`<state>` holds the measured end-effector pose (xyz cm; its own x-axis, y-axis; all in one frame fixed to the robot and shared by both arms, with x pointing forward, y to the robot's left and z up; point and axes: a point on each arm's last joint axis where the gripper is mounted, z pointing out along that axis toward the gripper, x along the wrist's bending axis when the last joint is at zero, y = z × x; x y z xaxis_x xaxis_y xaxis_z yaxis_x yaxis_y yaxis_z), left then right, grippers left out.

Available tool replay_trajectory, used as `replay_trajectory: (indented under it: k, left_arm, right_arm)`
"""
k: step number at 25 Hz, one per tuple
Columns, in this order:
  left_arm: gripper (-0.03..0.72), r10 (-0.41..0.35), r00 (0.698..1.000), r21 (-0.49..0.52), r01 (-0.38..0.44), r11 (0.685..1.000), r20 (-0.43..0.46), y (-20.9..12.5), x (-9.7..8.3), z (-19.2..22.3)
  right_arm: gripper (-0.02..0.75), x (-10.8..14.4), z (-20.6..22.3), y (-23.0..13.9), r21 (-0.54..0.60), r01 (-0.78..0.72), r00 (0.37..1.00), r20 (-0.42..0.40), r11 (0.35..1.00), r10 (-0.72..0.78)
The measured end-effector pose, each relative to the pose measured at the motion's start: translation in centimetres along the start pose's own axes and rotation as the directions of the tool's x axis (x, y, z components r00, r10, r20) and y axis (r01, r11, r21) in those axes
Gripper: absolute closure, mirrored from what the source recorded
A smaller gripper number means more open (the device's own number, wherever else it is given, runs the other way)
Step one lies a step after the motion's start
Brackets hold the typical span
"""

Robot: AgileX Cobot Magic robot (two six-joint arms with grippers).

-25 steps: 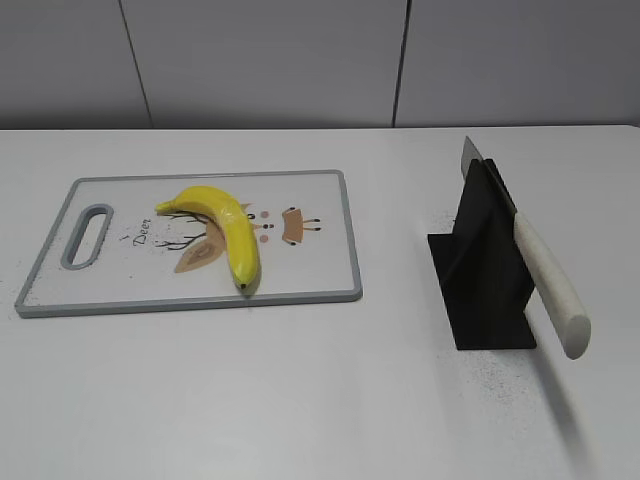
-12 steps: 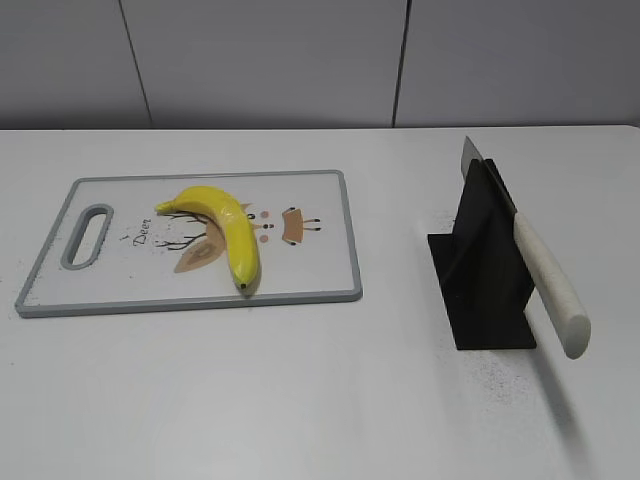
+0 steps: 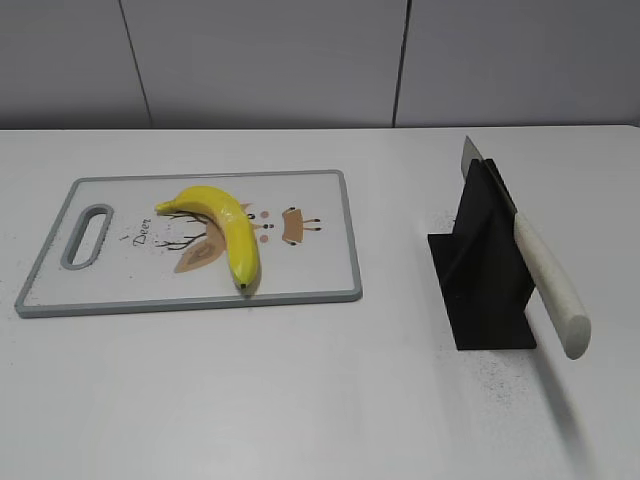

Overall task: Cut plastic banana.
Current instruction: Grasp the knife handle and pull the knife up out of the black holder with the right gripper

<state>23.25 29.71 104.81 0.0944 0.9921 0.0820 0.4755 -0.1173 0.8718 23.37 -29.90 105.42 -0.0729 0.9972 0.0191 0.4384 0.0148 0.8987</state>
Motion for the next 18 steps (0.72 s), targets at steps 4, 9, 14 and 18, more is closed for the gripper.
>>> replay_trajectory:
  k: [4, 9, 14, 18]
  left_arm:
    - [0.196, 0.000, 1.000, 0.000, 0.000, 1.000, 0.000, 0.0, 0.0, 0.0]
    - [0.197, 0.000, 1.000, 0.000, 0.000, 1.000, 0.000, 0.0, 0.0, 0.0]
    - [0.197, 0.000, 1.000, 0.000, 0.000, 1.000, 0.000, 0.0, 0.0, 0.0]
    - [0.197, 0.000, 1.000, 0.000, 0.000, 1.000, 0.000, 0.0, 0.0, 0.0]
  right_arm:
    - [0.182, 0.0, 0.5, 1.5, 0.057, 0.001, 1.000, 0.001, 0.998, -0.001]
    - [0.181, 0.1, 1.4, 5.1, 0.131, 0.001, 1.000, 0.003, 0.991, -0.002]
    - [0.181, 0.2, 2.9, 8.8, 0.229, 0.002, 1.000, 0.004, 0.974, -0.003]
    - [0.181, 0.2, 4.7, 11.0, 0.342, 0.001, 1.000, 0.007, 0.940, -0.003]
